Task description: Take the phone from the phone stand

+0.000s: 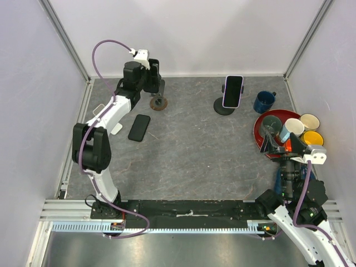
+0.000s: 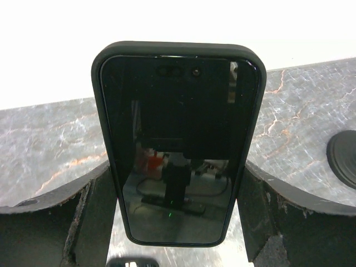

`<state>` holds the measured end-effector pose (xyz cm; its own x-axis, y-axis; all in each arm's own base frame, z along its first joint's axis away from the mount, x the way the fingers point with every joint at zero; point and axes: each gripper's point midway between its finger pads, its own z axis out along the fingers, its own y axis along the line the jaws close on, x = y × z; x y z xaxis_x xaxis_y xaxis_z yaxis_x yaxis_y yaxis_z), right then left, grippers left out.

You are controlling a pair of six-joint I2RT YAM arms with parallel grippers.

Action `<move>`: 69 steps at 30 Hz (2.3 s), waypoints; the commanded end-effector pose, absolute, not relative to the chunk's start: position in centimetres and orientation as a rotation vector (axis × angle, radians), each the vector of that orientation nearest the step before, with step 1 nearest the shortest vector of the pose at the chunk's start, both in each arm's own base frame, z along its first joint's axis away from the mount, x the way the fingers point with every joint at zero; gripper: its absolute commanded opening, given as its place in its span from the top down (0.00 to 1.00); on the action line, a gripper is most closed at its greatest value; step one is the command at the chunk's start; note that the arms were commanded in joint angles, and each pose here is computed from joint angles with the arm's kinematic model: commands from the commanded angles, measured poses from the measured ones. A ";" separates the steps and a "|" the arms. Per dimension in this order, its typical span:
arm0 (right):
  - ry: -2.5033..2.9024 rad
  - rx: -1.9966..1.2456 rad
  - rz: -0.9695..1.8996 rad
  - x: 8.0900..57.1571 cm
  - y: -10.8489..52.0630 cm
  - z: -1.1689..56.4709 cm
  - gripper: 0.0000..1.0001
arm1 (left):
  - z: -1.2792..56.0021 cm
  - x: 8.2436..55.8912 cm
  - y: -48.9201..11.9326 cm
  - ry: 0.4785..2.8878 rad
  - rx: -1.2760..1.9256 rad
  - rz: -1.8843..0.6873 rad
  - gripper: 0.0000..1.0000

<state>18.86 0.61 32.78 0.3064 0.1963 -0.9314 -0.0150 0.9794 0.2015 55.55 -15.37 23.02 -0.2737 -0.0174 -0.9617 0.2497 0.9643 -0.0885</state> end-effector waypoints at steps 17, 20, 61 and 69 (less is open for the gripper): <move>1.231 0.169 0.186 18.0 0.5 34.3 0.02 | 15.6 40.2 -17.6 2.381 0.208 -0.207 0.58; 1.234 0.170 0.183 18.0 0.5 34.1 0.02 | 13.4 39.4 -18.0 2.447 0.200 -0.199 0.57; 1.233 0.170 0.180 18.2 0.6 34.0 0.02 | 1.7 38.5 -15.3 2.676 0.164 0.166 0.41; 1.230 0.173 0.178 18.1 0.5 34.1 0.02 | 1.0 38.6 -15.3 2.701 0.185 0.181 0.29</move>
